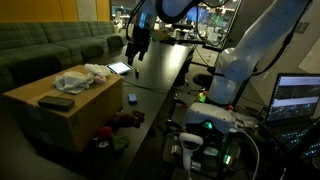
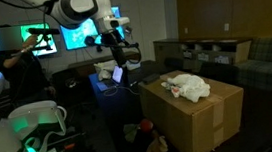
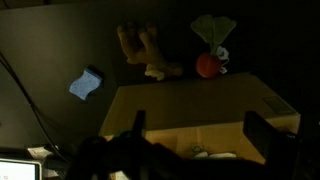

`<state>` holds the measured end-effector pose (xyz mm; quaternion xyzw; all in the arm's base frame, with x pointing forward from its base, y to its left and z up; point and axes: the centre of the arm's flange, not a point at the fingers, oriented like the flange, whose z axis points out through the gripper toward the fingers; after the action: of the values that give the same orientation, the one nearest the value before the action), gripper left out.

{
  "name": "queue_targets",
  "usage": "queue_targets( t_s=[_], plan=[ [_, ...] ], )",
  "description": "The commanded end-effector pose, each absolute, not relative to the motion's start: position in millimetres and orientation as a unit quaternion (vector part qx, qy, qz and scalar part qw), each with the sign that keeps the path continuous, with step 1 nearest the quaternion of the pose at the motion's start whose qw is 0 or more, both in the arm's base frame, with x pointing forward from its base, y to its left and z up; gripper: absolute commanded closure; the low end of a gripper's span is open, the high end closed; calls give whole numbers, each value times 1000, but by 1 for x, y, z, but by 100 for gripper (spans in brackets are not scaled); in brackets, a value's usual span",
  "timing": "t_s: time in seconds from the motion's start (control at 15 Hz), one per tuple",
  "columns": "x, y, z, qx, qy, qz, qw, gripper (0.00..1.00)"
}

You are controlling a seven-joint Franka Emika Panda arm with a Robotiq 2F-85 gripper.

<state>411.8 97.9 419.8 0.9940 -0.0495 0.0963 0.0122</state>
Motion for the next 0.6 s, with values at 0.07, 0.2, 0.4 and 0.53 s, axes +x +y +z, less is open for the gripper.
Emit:
queue_targets(
  t_s=[0.07,0.2,0.4,0.53],
  plan=[
    [491,100,396,993,-34,109,15,0],
    [513,104,394,993,-23,113,15,0],
    [541,117,387,993,-4,118,15,0],
    [559,126,383,992,12,122,18,0]
  ],
)
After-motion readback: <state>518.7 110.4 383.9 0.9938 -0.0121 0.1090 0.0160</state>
